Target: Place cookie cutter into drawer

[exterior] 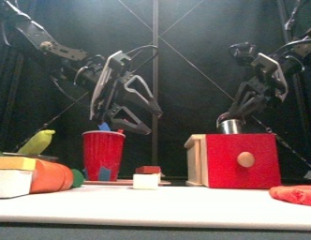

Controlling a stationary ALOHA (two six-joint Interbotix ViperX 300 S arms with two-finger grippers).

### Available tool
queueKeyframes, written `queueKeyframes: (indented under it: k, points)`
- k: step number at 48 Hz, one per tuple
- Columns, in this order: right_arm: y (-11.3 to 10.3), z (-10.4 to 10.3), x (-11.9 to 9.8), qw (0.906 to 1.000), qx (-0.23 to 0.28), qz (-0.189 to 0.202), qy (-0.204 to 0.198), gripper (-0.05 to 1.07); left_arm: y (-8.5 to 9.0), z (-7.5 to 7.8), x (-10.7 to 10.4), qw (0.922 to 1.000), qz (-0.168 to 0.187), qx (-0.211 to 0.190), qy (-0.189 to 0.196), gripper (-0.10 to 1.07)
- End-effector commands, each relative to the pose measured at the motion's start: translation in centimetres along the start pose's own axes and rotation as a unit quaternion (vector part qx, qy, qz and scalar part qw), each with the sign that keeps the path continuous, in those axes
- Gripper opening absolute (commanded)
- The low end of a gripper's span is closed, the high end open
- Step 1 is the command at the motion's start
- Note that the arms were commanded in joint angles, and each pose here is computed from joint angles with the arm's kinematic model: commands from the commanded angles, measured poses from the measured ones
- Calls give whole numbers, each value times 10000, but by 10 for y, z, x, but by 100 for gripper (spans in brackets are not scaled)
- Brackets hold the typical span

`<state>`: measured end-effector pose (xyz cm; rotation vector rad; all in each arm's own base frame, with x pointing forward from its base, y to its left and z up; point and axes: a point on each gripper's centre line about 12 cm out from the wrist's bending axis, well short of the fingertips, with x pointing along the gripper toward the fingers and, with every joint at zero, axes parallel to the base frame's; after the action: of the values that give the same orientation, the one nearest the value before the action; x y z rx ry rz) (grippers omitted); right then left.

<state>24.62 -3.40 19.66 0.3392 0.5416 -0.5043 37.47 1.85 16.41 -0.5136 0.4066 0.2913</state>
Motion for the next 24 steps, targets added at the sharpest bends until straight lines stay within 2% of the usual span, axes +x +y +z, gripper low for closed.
queueKeyframes:
  k: [1,24]
  points:
    - [5,4,2,10000,14,54,-12,59,-1,5,0,10000,-22,-9,-97,88]
    - [9,-9,8,9996,35,34,277,59,-1,5,0,10000,-18,-15,-90,88]
